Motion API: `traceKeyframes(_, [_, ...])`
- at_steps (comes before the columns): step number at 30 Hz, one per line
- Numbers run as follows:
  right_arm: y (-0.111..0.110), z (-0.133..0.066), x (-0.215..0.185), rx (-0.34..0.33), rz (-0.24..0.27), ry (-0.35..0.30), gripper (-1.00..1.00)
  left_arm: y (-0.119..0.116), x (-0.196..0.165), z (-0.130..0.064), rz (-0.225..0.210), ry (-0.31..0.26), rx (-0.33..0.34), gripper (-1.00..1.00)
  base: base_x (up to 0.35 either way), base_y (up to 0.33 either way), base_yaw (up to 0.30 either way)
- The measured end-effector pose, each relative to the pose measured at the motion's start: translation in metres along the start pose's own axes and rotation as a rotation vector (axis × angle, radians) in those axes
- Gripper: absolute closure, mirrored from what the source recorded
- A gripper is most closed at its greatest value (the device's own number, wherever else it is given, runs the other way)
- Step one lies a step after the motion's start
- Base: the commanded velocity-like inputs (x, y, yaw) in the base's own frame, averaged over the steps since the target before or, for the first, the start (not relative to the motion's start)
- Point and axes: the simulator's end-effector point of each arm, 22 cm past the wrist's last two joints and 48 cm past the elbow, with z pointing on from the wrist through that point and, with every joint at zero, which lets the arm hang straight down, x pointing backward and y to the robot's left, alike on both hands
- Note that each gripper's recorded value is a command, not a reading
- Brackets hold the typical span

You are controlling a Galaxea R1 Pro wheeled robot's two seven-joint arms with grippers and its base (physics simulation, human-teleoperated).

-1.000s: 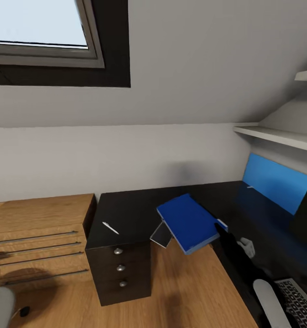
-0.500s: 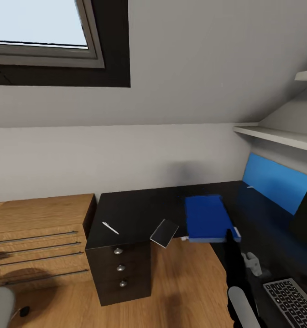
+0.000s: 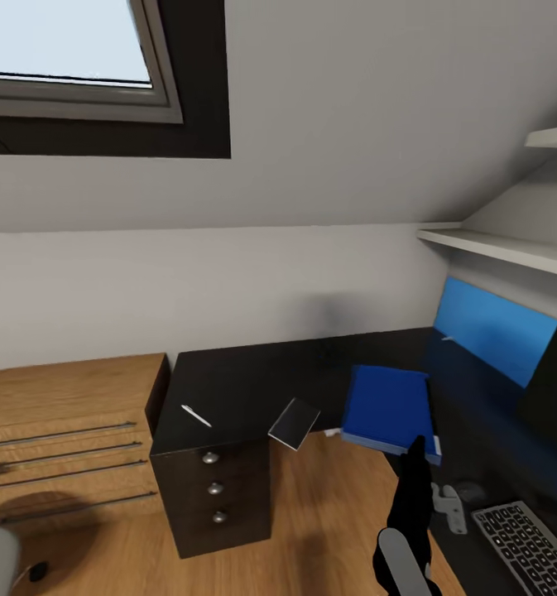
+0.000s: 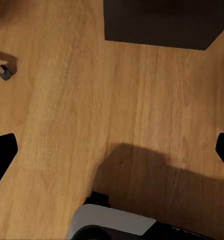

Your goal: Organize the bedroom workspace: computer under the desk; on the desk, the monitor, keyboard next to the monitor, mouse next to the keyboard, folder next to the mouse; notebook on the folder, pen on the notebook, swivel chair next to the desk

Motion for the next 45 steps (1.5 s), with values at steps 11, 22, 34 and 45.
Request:
traceKeyframes(11, [-0.021,-0.002,0.008,0.041,-0.026,0.018,1.0,-0.001,0.0,0.0,0.012,-0.002,0.004,-1.0,0.212,0.18,-0.256])
traceKeyframes(22, [-0.033,0.003,0.023,0.069,-0.059,0.038,1.0,-0.013,0.002,-0.002,0.019,0.002,0.022,-1.0,0.192,0.008,-0.247])
traceKeyframes(34, [-0.033,0.004,0.023,0.072,-0.053,0.039,1.0,-0.016,0.003,-0.002,0.033,0.001,0.029,-1.0,0.138,0.021,-0.094])
traceKeyframes(45, [-0.033,0.005,0.026,0.066,-0.066,0.04,1.0,-0.03,-0.002,-0.004,0.012,-0.022,0.035,-1.0,0.0,0.0,0.0])
